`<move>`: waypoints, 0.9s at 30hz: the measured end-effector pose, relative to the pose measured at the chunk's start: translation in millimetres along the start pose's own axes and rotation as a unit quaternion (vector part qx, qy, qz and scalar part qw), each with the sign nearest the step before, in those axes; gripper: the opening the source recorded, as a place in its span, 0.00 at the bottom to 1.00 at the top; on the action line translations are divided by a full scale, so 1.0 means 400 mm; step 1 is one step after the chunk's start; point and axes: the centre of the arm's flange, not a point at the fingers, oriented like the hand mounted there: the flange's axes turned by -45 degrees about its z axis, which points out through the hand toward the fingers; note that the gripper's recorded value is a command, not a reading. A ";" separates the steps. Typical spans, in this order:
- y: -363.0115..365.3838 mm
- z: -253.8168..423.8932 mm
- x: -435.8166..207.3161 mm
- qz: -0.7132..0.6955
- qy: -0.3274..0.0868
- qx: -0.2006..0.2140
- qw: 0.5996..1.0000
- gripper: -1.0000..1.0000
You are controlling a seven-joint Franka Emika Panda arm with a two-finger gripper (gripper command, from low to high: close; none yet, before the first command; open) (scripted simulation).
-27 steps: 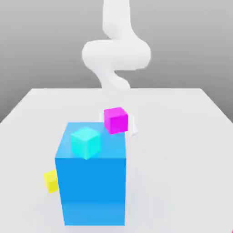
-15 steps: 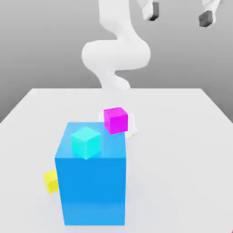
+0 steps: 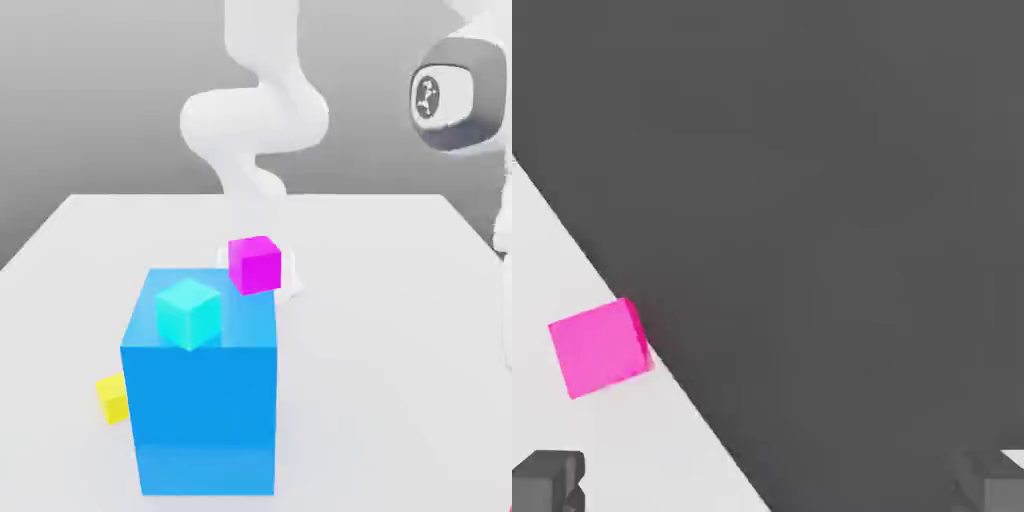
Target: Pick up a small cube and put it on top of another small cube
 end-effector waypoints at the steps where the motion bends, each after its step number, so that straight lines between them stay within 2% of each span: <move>1: -0.018 0.044 0.011 -0.017 -0.008 0.007 1.000 0.50; 6: -0.127 0.267 0.049 -0.105 -0.047 0.045 0.992 0.50; 10: -0.159 0.434 0.039 -0.120 -0.054 0.052 0.990 0.50; 11: -0.163 0.458 0.035 -0.121 -0.054 0.053 0.990 0.00; 18: -0.163 0.456 0.036 -0.121 -0.054 0.054 0.990 0.00; 22: -0.142 0.318 0.045 -0.114 -0.055 0.053 0.991 0.00; 27: 0.016 0.136 -0.076 0.023 -0.066 0.040 0.997 0.00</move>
